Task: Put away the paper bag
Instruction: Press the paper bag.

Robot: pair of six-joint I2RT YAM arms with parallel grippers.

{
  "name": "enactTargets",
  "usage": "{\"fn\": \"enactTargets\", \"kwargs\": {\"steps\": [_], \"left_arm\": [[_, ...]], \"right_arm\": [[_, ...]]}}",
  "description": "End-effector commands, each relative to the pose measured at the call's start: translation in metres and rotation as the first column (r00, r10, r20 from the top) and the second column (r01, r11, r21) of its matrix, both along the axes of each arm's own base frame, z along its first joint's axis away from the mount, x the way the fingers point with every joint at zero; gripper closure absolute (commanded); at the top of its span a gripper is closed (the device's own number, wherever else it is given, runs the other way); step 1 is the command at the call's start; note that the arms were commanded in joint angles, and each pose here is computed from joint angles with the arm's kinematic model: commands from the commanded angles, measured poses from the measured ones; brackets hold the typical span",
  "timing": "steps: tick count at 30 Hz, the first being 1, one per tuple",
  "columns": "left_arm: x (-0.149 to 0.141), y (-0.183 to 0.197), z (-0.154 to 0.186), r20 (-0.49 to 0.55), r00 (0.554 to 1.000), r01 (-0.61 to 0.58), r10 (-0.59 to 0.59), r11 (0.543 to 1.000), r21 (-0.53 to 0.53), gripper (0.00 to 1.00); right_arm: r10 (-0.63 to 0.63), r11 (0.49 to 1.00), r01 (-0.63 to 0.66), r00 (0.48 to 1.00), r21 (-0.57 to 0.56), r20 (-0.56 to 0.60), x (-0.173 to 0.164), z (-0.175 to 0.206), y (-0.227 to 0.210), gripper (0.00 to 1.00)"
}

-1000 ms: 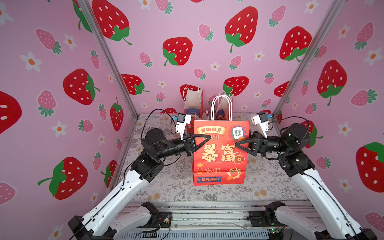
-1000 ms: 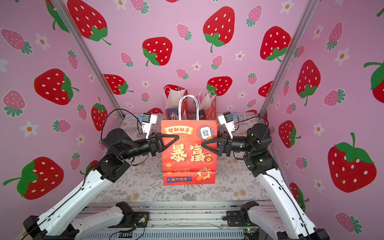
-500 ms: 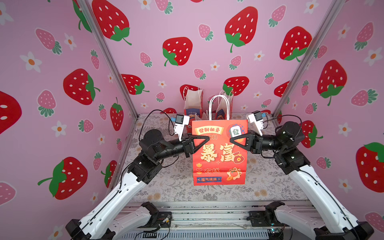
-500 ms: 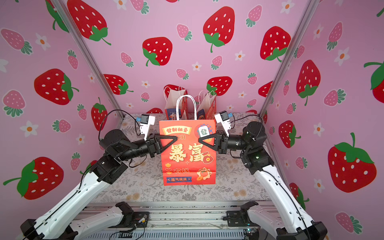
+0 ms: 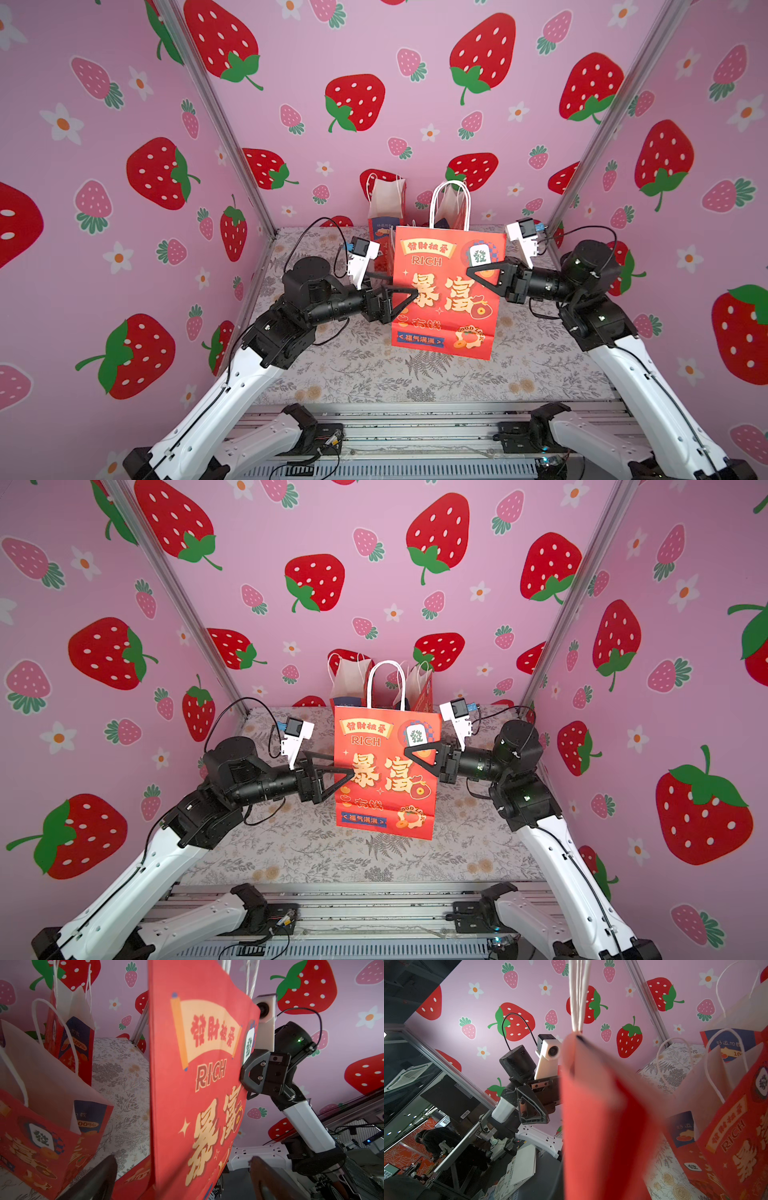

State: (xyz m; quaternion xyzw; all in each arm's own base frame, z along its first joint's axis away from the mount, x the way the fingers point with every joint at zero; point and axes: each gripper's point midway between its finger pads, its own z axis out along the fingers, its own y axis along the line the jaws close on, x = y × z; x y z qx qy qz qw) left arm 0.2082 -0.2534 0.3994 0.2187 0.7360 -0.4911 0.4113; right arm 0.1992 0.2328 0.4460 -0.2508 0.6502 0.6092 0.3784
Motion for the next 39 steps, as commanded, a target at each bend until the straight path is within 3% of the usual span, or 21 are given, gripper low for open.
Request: {"fn": "enactTargets", "kwargs": {"steps": [1,6,12,20,30,39], "left_arm": [[-0.008,-0.01,0.002,-0.009,0.995,0.096,-0.096,0.995,0.001,0.01],[-0.016,-0.025,0.012,0.002,0.978,0.207,-0.207,0.975,-0.085,0.01],[-0.031,-0.018,0.041,0.099,0.969,0.24,-0.226,0.956,-0.17,0.0],[-0.041,-0.016,0.057,0.161,0.956,0.277,-0.243,0.931,-0.238,0.15],[-0.044,-0.02,0.051,0.162,0.954,0.283,-0.251,0.934,-0.219,0.39],[-0.046,-0.011,0.058,0.184,0.962,0.242,-0.203,0.944,-0.224,0.86]], "right_arm": [[0.031,0.998,-0.034,0.998,0.054,0.061,-0.013,0.023,-0.003,1.0],[0.097,0.989,-0.103,0.993,0.101,0.064,-0.02,0.032,0.0,1.0],[0.114,0.988,-0.12,0.992,0.097,0.06,-0.021,0.03,0.001,1.0],[0.135,0.983,-0.141,0.989,0.114,0.056,-0.023,0.034,0.005,1.0],[0.147,0.98,-0.154,0.987,0.128,0.06,-0.028,0.038,0.008,1.0],[0.176,0.978,-0.18,0.984,0.11,0.042,-0.029,0.033,0.012,1.0]]}}
